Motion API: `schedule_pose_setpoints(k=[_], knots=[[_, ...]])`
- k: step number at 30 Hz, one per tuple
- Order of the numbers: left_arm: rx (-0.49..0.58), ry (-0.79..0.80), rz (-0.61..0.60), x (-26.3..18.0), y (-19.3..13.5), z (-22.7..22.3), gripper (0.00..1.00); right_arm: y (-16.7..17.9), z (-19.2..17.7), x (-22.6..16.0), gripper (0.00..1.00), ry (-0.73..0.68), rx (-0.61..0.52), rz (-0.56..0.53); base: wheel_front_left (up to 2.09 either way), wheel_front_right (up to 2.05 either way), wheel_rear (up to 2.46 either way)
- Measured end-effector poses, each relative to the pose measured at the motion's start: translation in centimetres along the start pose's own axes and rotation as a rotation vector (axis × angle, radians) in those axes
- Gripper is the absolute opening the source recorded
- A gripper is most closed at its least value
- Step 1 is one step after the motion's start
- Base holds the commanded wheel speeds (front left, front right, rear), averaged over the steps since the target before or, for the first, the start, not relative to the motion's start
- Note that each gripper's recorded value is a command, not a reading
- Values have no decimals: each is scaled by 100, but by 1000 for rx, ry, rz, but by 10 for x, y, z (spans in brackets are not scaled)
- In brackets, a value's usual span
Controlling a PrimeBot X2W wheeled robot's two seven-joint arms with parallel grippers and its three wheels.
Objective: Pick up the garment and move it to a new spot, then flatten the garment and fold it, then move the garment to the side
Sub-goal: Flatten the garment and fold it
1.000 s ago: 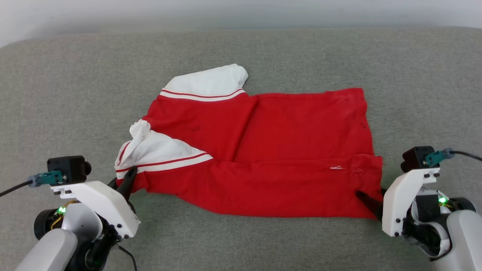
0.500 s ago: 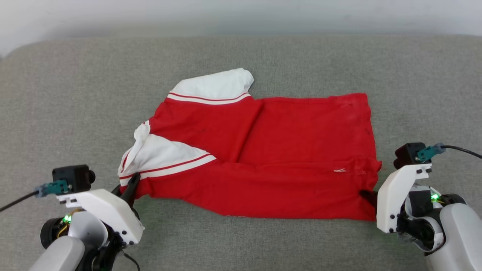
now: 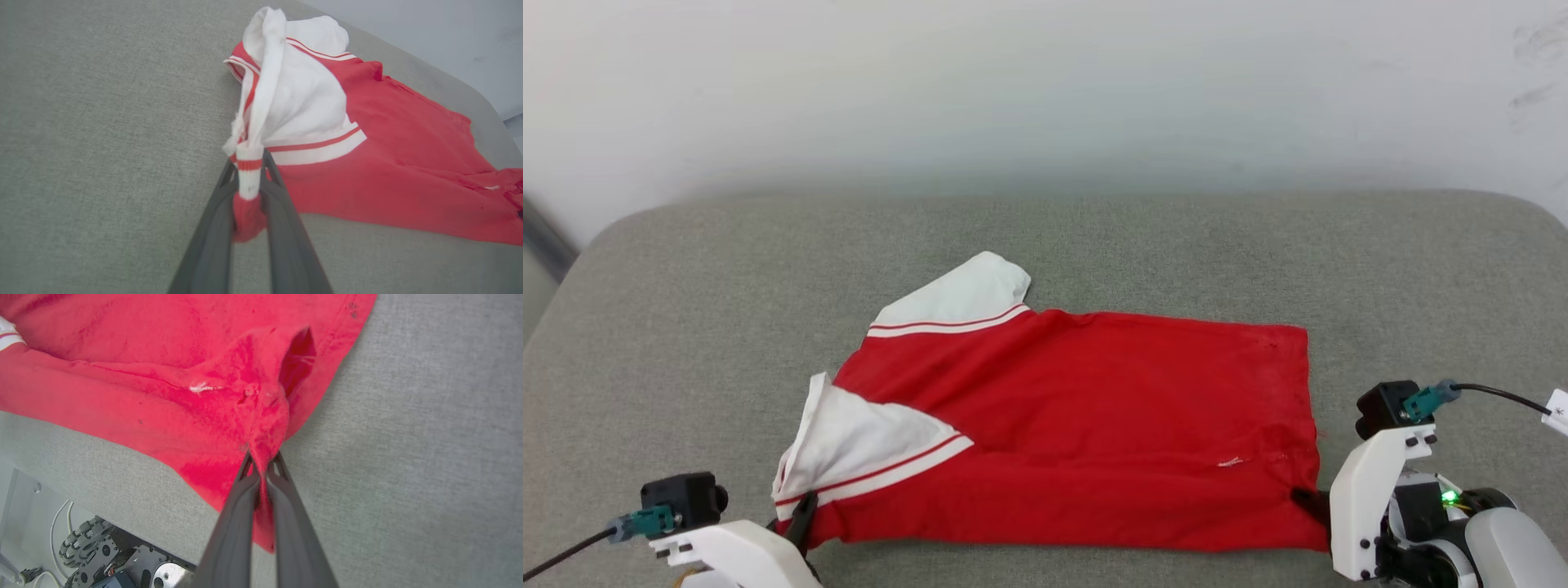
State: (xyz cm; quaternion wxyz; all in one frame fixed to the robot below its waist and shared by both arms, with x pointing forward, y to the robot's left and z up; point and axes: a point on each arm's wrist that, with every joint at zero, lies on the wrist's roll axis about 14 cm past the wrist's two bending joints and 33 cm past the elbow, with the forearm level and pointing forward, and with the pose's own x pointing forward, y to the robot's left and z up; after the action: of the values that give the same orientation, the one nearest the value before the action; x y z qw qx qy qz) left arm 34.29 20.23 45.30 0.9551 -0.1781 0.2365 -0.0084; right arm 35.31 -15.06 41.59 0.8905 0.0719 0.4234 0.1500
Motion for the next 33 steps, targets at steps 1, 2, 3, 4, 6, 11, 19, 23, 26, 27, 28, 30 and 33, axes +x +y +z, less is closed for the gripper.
schedule_pose_setpoints(k=[1,2,3,4,6,11,19,23,26,27,28,30,33], knots=[[-7,6,10,-5,3,-4,0,1,-1,-3,0,-4,-3,1,0,0,0],[-12,12,16,-9,5,-7,0,2,-3,-6,0,-5,-3,4,0,0,0],[-20,26,23,-13,7,-12,0,2,-5,-8,0,-8,1,5,0,0,0],[-29,44,27,-15,9,-17,0,2,-9,-9,0,0,5,5,0,0,0],[-46,88,33,-19,11,-30,0,0,-19,-9,0,21,18,3,0,0,0],[-79,140,37,-18,11,-47,100,0,-25,-7,100,-27,26,0,0,0,0],[8,-42,9,2,1,0,100,-1,38,-34,100,-463,-33,-43,0,0,0],[61,-153,-31,14,-14,35,100,-9,58,-55,100,-618,-54,-93,0,0,0],[108,-228,-69,27,-27,65,100,-13,72,-69,100,-711,-69,-123,0,0,0],[124,-246,-81,33,-32,74,100,-13,79,-73,100,-739,-75,-130,0,0,0],[138,-264,-96,39,-37,84,100,-12,87,-76,100,-772,-79,-132,0,0,0],[163,-294,-123,54,-48,103,100,-14,101,-80,100,-822,-91,-144,0,0,0],[198,-306,-155,80,-62,123,100,-18,116,-80,100,-872,-107,-165,0,0,0]])
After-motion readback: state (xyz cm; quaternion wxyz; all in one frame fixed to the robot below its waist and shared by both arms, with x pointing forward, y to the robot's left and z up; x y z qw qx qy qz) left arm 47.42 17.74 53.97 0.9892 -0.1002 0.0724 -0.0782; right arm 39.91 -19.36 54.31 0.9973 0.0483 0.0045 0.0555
